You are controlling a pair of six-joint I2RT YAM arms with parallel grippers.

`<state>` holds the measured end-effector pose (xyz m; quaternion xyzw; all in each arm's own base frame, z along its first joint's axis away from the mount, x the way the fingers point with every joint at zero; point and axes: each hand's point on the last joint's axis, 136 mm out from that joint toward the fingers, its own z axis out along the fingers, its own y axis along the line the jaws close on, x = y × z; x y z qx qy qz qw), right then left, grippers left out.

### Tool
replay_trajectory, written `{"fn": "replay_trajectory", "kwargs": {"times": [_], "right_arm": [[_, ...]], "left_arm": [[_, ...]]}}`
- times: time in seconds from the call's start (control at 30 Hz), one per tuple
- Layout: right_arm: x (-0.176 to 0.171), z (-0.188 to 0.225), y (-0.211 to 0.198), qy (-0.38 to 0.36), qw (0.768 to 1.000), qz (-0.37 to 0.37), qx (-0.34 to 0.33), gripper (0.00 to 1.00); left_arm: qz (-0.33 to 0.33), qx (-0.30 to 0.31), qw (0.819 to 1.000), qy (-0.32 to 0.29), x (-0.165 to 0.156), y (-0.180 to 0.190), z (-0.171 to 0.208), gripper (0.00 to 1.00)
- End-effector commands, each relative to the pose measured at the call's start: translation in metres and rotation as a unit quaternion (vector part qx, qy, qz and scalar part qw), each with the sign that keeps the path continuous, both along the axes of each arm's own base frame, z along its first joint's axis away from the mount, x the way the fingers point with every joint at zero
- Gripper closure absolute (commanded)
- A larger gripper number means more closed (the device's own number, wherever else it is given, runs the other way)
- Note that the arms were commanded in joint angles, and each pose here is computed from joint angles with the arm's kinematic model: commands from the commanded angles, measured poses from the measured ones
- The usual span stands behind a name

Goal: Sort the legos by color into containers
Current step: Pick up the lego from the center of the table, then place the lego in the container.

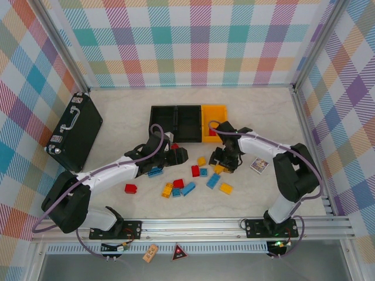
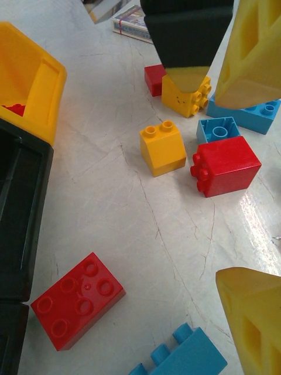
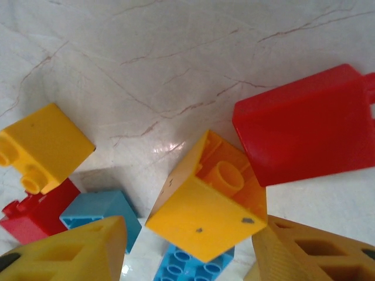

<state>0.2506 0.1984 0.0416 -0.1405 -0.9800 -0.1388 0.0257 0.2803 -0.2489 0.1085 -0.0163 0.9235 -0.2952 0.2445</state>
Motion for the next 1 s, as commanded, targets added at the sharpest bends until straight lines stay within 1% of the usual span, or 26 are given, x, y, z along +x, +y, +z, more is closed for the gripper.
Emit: {"fn": "replay_trajectory", "kwargs": {"times": [0.0,0.1,0.23,0.4,0.5,0.67,0.8,0.97], "right_arm": [[0.008,-0.003,0.006,0.003,1.0,-0.012,-0.001,0.43],[0.013,-0.007,0.005,0.003,1.0,-0.014,-0.015,0.47],[0.019,-0.009,0.003,-0.004,0.999,-0.006,-0.033,0.6],[0.028,0.005,0.004,-0.029,0.998,0.019,-0.047,0.71],[0.039,0.024,0.01,-0.056,0.997,0.035,-0.043,0.71],[0.066,0.053,0.026,-0.099,0.993,0.061,-0.027,0.72],[0.089,0.067,0.045,-0.121,0.989,0.082,-0.013,0.72],[0.121,0.079,0.072,-0.144,0.983,0.11,-0.005,0.71]], "left_arm": [[-0.02,0.003,1.0,-0.001,-0.005,-0.007,0.003,0.28],[-0.019,0.002,1.0,0.0,-0.006,-0.008,0.003,0.28],[-0.016,0.002,1.0,0.0,-0.005,-0.007,0.003,0.28],[-0.009,0.002,1.0,-0.004,-0.004,-0.005,0.004,0.28],[0.004,0.003,1.0,-0.007,-0.003,-0.002,0.006,0.29],[0.047,0.005,0.999,-0.018,0.0,0.012,0.007,0.28],[0.063,0.007,0.998,-0.017,-0.002,0.02,0.008,0.28],[0.081,0.024,0.996,-0.013,-0.006,0.032,0.005,0.28]]}}
